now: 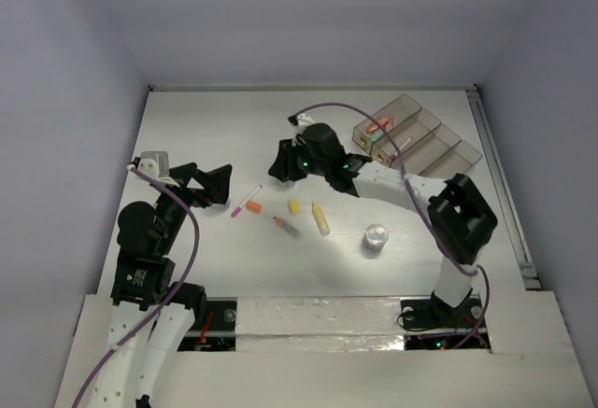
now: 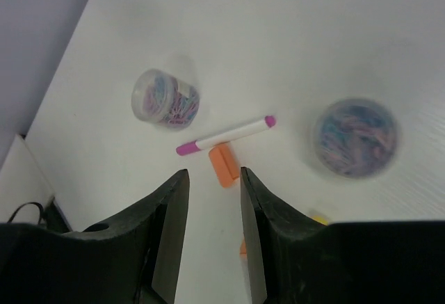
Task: Sort the stationery into containers
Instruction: Pick up the pen from the center of the board.
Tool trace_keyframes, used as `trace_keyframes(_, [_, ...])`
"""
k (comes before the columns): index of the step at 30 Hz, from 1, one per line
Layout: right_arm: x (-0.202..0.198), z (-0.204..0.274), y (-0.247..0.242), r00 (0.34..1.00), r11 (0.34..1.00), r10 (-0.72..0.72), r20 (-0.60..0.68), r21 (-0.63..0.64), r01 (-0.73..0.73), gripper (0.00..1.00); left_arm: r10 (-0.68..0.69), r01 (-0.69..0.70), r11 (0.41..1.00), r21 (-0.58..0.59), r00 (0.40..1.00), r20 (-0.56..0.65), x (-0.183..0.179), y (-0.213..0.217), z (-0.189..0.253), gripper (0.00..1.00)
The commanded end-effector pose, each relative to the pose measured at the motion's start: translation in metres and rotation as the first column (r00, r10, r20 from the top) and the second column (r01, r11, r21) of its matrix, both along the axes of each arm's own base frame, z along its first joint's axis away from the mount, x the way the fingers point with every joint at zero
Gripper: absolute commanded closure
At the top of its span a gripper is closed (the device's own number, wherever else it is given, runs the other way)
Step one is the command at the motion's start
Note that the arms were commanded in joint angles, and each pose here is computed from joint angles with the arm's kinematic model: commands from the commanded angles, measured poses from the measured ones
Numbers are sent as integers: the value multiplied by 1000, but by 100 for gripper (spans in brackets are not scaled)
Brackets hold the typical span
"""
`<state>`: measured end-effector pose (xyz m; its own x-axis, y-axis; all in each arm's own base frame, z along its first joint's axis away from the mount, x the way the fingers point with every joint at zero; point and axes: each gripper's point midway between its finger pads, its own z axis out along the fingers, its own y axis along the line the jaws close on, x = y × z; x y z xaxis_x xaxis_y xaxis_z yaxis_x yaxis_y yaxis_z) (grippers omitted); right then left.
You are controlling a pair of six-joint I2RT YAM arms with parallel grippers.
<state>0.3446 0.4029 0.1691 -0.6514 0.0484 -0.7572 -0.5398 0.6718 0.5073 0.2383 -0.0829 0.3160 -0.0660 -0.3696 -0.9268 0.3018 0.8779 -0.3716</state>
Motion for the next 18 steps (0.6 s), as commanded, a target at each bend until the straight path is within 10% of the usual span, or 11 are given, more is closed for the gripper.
trace_keyframes(1, [-17, -16, 30, 995, 989, 103, -8, -108, -104, 58, 8, -7, 1000, -13, 996, 87, -3, 2, 27, 1])
trace_keyframes(18, [-19, -117, 87, 988, 909, 130, -88, -386, -154, 48, 2, -1, 1000, -17, 995, 103, -8, 2, 31, 1])
